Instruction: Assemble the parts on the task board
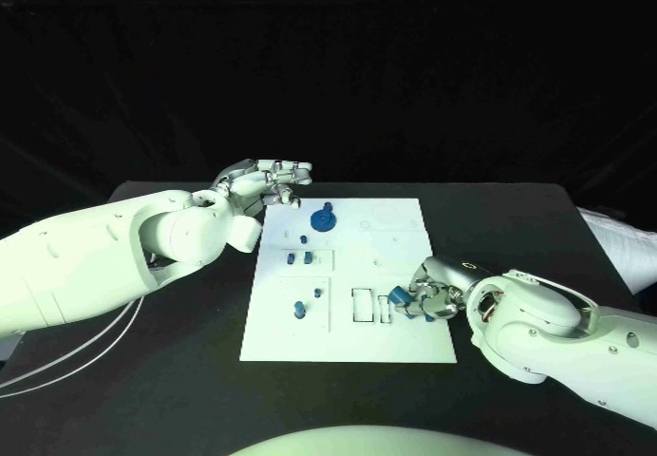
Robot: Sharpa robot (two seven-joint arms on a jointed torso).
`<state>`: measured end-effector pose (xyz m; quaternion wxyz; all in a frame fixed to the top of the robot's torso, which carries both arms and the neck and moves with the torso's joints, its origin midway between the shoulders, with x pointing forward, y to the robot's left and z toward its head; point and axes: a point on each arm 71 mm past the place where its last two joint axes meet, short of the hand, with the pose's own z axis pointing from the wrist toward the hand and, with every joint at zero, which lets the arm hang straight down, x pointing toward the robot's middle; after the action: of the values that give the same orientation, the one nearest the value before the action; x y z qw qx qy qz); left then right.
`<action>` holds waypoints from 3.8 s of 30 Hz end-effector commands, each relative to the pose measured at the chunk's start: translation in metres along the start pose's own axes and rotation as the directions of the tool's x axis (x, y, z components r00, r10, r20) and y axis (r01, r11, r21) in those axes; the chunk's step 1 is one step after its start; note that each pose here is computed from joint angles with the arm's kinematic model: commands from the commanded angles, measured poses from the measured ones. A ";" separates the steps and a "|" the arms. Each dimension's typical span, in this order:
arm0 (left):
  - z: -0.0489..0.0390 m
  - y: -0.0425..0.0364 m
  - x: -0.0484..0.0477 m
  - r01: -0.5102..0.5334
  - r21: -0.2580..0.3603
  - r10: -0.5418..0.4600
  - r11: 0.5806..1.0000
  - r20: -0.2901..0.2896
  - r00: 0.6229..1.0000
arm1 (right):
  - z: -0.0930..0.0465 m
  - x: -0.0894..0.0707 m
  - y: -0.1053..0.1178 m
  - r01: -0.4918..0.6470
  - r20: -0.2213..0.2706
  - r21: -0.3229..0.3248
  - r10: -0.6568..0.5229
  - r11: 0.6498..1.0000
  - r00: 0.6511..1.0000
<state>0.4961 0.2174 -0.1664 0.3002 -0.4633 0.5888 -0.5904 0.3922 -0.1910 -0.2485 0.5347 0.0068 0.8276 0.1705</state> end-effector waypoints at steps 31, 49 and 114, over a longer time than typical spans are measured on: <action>0.0013 0.0005 0.0058 0.006 0.000 -0.006 1.000 -0.033 0.999 | -0.002 0.004 0.039 -0.143 -0.066 -0.042 0.140 0.989 0.988; 0.0019 0.0008 0.0069 0.007 -0.002 -0.007 1.000 -0.037 0.999 | 0.010 0.012 0.050 -0.120 -0.093 -0.049 0.115 0.992 0.989; 0.0006 0.0006 0.0045 0.006 -0.004 -0.006 1.000 -0.032 0.999 | -0.034 -0.029 -0.019 -0.122 0.074 -0.016 0.122 0.992 0.990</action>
<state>0.4955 0.2153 -0.1673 0.2934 -0.4618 0.5928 -0.5909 0.3780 -0.2219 -0.2158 0.5528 0.0674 0.8034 0.2108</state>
